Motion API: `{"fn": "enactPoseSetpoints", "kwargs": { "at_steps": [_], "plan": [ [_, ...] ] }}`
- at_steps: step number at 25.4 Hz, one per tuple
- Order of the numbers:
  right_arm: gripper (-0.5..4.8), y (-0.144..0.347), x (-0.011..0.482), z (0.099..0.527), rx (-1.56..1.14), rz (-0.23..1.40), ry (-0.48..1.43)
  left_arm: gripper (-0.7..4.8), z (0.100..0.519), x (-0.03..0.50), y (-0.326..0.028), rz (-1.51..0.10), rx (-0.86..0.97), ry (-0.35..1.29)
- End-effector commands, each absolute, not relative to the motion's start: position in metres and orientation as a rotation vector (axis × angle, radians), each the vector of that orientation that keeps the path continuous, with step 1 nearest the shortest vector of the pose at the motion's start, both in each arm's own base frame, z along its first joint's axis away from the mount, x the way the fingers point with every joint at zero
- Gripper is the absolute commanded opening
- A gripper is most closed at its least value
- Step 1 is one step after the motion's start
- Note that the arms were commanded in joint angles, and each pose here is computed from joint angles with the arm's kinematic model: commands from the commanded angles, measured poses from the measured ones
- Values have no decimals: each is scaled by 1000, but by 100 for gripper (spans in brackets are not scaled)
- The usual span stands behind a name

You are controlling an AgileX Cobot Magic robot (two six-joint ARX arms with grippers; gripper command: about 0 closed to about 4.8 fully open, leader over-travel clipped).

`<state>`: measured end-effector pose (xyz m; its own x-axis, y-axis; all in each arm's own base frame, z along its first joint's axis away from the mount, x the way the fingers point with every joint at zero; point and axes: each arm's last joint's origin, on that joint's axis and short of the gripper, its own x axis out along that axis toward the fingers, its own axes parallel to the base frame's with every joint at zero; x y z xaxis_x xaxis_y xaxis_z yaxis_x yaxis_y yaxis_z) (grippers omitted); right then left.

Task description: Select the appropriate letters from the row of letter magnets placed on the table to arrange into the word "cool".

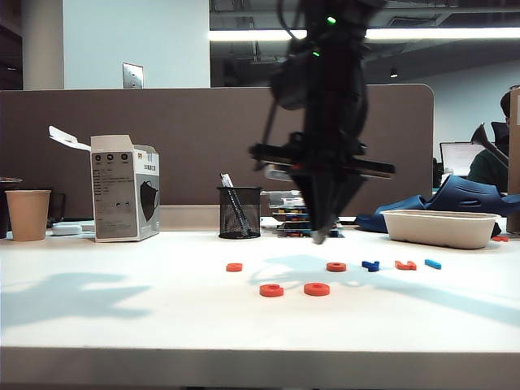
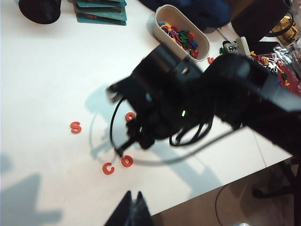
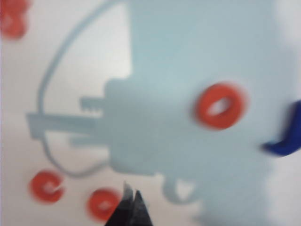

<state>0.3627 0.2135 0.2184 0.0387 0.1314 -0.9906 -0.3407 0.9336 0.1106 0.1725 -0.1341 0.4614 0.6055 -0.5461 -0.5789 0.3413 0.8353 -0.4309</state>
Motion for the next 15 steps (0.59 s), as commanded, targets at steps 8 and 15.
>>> {"fn": "enactPoseSetpoints", "kwargs": {
  "at_steps": [8,15],
  "plan": [
    [-2,178,405,200,-34,326,1391,-4,464,171,-133,-527,-292,742],
    [-2,180,407,181,-24,338,1451,-4,464,171,-133,-527,-292,742]
  ]
}}
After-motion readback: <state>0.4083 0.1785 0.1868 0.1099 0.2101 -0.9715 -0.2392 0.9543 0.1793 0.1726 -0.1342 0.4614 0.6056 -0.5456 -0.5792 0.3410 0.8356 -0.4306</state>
